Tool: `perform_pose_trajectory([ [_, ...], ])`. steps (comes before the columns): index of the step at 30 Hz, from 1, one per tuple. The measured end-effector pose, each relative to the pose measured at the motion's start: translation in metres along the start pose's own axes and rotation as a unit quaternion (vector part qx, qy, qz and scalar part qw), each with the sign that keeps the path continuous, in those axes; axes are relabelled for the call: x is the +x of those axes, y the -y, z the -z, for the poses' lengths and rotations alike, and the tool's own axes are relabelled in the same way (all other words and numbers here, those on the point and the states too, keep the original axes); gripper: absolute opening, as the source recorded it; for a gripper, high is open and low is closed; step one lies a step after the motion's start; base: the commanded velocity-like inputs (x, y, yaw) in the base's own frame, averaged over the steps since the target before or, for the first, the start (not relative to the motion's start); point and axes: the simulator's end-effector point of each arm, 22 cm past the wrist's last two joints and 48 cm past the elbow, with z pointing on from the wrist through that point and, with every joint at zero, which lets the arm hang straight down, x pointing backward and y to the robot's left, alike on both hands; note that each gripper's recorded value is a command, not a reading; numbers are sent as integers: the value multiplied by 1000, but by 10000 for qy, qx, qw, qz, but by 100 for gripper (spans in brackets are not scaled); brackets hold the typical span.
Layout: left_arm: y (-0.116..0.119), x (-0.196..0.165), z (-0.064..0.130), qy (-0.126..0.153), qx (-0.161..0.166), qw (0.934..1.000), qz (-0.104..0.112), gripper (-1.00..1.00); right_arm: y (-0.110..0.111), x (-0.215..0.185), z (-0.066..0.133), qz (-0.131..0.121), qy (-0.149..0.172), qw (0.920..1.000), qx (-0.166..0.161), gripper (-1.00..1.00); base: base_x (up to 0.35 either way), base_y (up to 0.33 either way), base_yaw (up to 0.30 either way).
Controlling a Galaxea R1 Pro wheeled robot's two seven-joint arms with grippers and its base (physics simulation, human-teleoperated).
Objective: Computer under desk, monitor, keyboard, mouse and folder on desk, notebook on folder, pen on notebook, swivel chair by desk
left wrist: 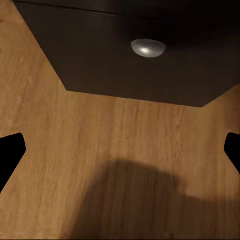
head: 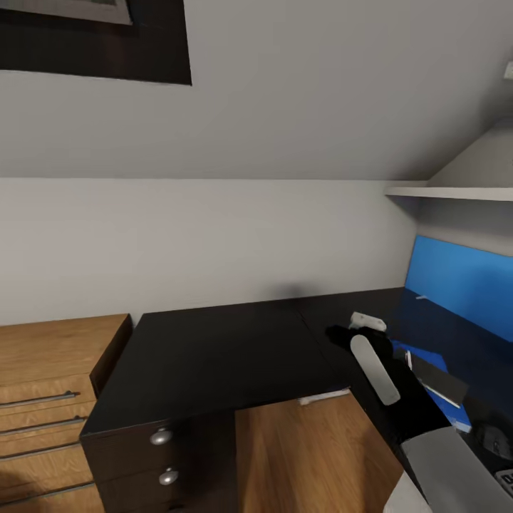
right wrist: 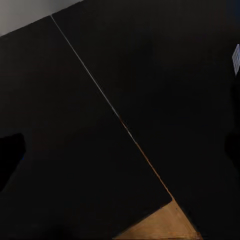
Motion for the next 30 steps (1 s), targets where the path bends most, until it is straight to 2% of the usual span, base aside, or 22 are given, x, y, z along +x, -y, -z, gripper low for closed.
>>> perform_pose_trajectory([
  [3,0,0,0,0,-3,10000,1,100,-9,5,1,153,-5,9999,-48,100,-329,0,192],
  [4,0,0,0,0,-5,10000,2,100,-16,8,2,244,-4,9997,-83,100,-334,0,246],
  [5,-1,0,0,-6,-10,10000,2,100,-33,15,4,387,22,9991,-191,100,-334,0,250],
  [8,-2,1,0,-16,-15,10000,1,100,-47,21,6,496,46,9984,-250,100,-334,0,257],
  [15,-10,1,-2,-30,-73,10000,-32,100,-65,32,10,538,8,9983,-232,100,-335,0,260],
  [23,-17,3,-3,-70,-117,9999,-63,100,-87,58,9,784,-136,9964,-303,100,-335,0,231],
  [30,-22,2,-4,-52,-145,9998,-80,100,-97,66,10,919,-151,9950,-373,100,-333,0,62],
])
